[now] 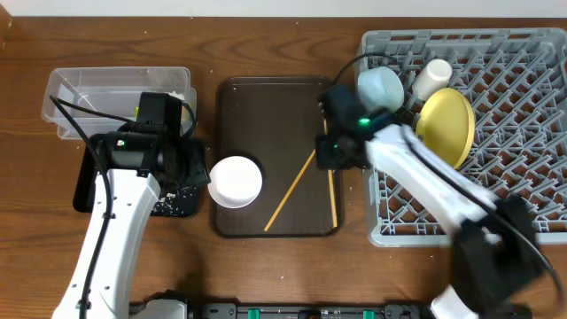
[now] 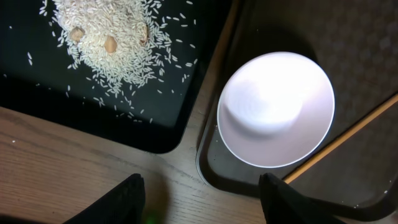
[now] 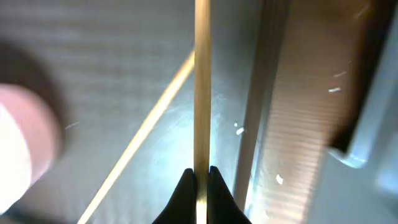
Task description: Sort waste into correct bins and load items into the dishwasher rack
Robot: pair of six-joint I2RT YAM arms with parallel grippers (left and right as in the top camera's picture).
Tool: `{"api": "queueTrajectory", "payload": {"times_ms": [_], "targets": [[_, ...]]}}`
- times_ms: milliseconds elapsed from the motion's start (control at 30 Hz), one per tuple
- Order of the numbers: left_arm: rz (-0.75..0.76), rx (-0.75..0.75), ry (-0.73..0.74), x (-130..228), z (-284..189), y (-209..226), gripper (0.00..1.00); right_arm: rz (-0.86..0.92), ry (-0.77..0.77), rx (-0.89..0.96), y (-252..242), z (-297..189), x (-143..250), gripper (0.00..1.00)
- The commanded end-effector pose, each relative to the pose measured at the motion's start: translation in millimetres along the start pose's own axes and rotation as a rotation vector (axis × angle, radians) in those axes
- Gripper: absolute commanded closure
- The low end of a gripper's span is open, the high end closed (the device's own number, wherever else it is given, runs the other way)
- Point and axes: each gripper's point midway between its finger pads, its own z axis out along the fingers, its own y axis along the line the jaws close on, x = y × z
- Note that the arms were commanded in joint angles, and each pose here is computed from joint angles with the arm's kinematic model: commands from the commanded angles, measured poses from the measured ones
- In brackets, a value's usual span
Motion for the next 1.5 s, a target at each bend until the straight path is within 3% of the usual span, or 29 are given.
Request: {"api": "queueTrajectory", "payload": {"times_ms": [0, 167, 400, 1033, 1100, 1267, 1467], "targets": [[-0.020, -0.011, -0.008, -2.4, -2.2, 2.3, 0.38, -0.140, -0.112, -0.035, -4.2, -54.5, -11.3, 0.99], [-0.020, -0.011, -0.008, -2.5, -2.3, 2.2, 0.38, -0.083, -0.145, 0.046, -42.3, -87.2, -9.6, 0.99], [-0.020, -0.011, -0.008, -2.5, -2.3, 2.2, 0.38, 0.006, -0.062, 0.257, -104.4, -89.7, 6.1, 0.99], [-0.020, -0.011, -0.008, -2.4, -2.3, 2.3, 0.38, 0.021, 0.113, 0.314, -120.4, -36.3, 16.5, 0.98], [-0.020, -0.011, -0.008, -2.4, -2.3, 2.3, 0.38, 0.020, 0.118, 0.315, -120.5, -33.3, 16.4, 0.96], [-0.020, -0.011, -0.008, -2.4, -2.3, 2.3, 0.38, 0.021, 0.105, 0.311, -120.2, -32.0, 12.7, 0.78], [-0.020, -0.011, -0.007, -2.3, -2.2, 2.3, 0.38, 0.020, 0.094, 0.308, -119.0, -31.8, 10.3, 0.76]]}}
